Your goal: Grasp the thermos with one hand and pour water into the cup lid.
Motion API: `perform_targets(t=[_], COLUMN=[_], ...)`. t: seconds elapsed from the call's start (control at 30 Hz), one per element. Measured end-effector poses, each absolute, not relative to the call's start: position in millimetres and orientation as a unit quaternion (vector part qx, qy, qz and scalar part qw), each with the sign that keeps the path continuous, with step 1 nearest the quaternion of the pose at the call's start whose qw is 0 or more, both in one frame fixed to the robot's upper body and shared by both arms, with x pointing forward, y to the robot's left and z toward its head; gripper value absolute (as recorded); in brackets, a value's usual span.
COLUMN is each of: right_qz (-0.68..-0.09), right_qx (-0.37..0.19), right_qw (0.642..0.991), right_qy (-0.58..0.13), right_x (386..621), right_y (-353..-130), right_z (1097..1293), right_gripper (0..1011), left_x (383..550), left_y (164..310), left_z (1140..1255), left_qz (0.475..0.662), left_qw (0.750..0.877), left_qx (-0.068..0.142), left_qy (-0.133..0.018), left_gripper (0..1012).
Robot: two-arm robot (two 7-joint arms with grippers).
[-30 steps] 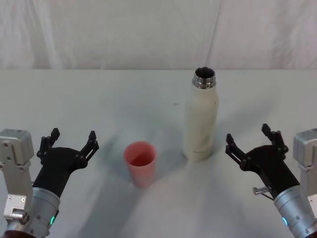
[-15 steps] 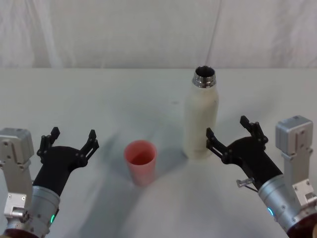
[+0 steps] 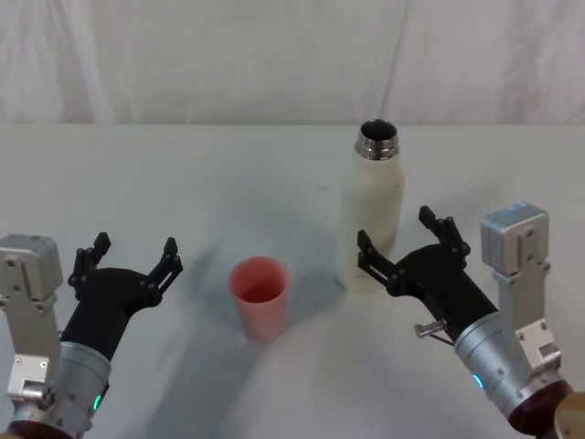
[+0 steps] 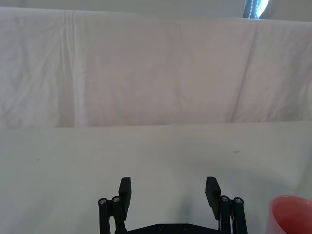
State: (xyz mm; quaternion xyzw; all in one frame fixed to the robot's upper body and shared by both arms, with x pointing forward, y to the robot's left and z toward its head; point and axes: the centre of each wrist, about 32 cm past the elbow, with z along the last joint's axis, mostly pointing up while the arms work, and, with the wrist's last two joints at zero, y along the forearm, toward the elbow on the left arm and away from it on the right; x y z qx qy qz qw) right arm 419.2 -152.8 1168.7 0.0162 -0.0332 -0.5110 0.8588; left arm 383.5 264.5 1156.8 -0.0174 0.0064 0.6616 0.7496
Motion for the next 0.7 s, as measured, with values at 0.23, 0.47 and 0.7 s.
perform_targets(t=[0.23,0.47,0.7], right_qz=[-0.505,-0.501,-0.501], right_qx=[0.014,0.013,0.011], right_qw=[0.863,0.864,0.865], right_qy=[-0.033,-0.036,-0.036], right_x=[423.6,427.6,434.3], right_y=[-148.2,-144.0,-140.8], right_z=[1169.3,1169.7,1168.6], right_gripper=[1001,1001,1001], left_x=[383.5,383.5,383.5], left_y=[264.5,264.5,264.5], left_z=[1156.8,1156.8,1156.8], left_qz=[0.662,0.662,0.662], left_qw=[0.75,0.75,0.75], left_qx=[-0.017,-0.017,-0.017], left_qy=[0.006,0.006,0.006], left_gripper=[1001,1001,1001])
